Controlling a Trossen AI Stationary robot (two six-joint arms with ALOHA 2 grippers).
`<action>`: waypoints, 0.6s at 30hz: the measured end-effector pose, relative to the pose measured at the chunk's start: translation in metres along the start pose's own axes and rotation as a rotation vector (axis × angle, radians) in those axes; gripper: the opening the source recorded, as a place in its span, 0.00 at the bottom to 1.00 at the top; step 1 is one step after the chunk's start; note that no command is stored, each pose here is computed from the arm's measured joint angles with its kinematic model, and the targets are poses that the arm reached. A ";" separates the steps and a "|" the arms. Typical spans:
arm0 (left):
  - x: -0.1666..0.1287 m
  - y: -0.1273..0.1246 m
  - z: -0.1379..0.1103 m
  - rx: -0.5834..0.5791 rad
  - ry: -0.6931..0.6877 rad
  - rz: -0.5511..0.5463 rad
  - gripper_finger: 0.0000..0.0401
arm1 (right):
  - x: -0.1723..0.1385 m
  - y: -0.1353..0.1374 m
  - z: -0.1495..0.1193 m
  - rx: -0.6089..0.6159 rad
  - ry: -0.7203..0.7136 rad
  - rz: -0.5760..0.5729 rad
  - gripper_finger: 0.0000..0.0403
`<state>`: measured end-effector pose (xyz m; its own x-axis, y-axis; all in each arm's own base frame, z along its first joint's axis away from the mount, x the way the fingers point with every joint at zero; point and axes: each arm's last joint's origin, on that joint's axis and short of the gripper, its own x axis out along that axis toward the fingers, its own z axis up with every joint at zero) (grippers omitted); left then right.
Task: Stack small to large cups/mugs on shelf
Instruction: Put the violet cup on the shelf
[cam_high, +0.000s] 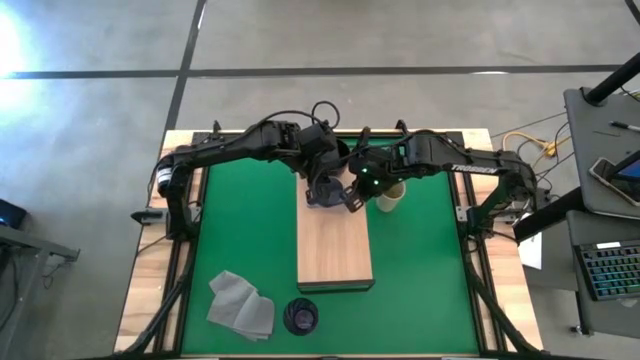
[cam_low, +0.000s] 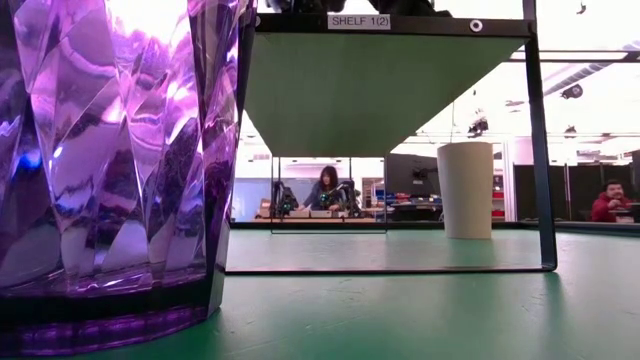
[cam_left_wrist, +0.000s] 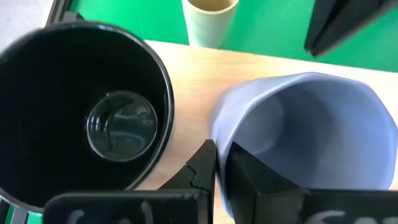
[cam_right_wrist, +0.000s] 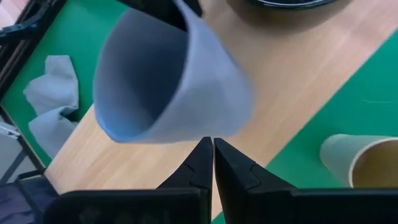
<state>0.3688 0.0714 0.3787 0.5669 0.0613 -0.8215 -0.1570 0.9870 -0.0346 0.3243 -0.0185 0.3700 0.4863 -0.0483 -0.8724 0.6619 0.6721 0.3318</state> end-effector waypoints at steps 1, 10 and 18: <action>0.000 0.000 0.001 0.002 -0.008 0.000 0.02 | 0.001 0.000 0.000 -0.001 -0.002 0.006 0.02; 0.002 0.000 0.001 0.005 -0.009 0.003 0.02 | 0.012 0.001 -0.001 -0.011 0.003 0.028 0.02; 0.002 0.000 0.000 -0.006 -0.005 0.002 0.02 | 0.014 0.000 -0.002 -0.019 0.007 0.024 0.02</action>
<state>0.3699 0.0717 0.3766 0.5704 0.0640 -0.8189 -0.1626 0.9860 -0.0363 0.3301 -0.0181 0.3572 0.4975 -0.0267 -0.8670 0.6393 0.6869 0.3457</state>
